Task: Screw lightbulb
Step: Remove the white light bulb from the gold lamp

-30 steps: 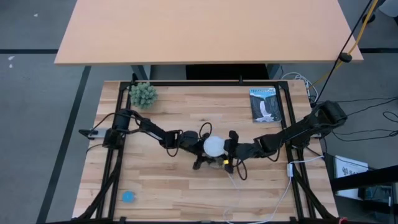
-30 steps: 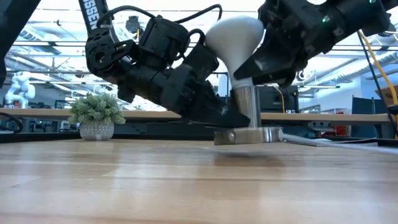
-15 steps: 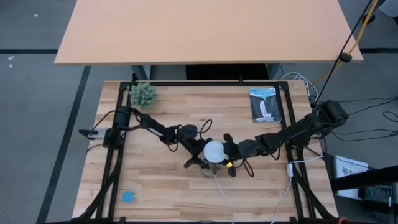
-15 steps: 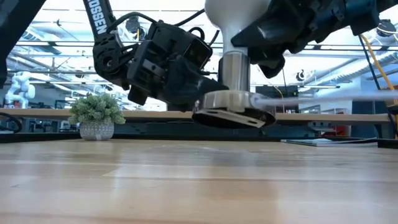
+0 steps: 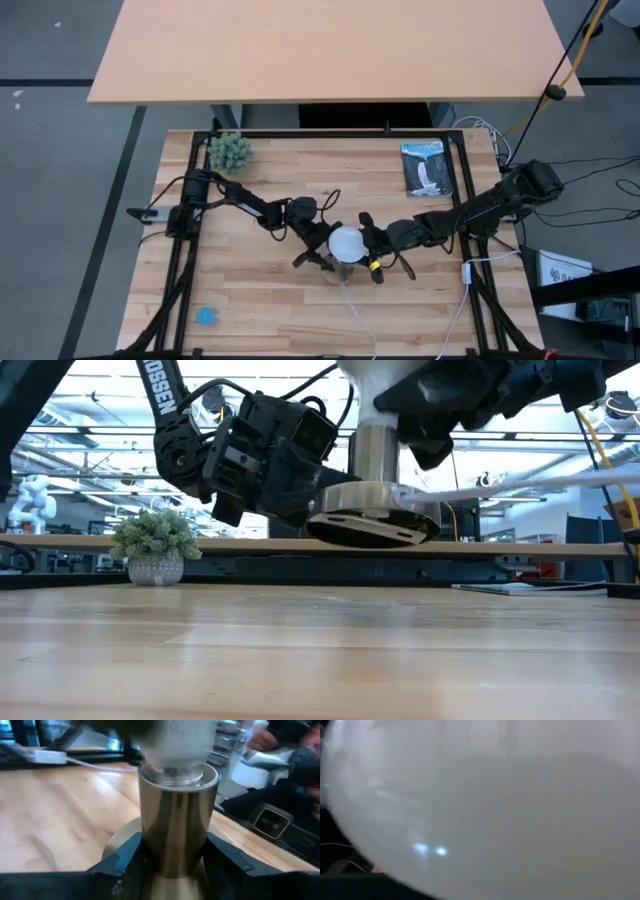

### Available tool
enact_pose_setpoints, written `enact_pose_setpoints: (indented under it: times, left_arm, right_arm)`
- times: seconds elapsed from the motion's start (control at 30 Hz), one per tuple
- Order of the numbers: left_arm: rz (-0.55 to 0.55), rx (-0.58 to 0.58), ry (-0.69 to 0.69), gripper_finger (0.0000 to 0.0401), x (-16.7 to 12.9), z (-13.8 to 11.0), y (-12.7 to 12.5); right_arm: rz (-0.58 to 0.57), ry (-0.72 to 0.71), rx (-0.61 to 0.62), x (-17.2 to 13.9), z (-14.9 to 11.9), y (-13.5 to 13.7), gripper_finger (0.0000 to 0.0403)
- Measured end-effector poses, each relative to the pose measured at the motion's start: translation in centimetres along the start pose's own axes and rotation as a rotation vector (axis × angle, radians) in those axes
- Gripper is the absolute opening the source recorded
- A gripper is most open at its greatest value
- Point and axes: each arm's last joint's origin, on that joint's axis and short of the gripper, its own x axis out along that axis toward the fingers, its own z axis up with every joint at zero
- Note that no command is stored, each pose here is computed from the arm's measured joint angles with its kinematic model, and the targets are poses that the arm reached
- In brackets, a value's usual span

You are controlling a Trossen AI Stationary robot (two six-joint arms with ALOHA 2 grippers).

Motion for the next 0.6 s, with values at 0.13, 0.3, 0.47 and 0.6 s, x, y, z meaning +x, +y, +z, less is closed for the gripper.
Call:
enact_pose_setpoints:
  times: [0.13, 0.3, 0.47, 0.6]
  left_arm:
    - [-0.196, 0.002, -0.031, 0.017, 0.1, 0.0, -0.8]
    - [-0.149, 0.036, -0.095, 0.017, -0.1, 1.2, -0.5]
    - [0.024, -0.022, -0.061, 0.017, -0.7, 0.6, 0.6]
    - [0.235, -0.075, 0.049, 0.017, -1.2, -0.8, 1.5]
  right_arm:
    - [0.057, -0.034, -0.008, -0.4, 0.9, -0.1, 0.0142]
    - [0.043, -0.058, -0.01, -0.7, 1.4, -0.7, 0.0146]
    - [-0.059, -0.01, 0.003, -0.9, 1.0, -1.4, 0.0145]
    - [-0.213, 0.05, 0.049, -1.8, 0.6, -1.9, 0.0147]
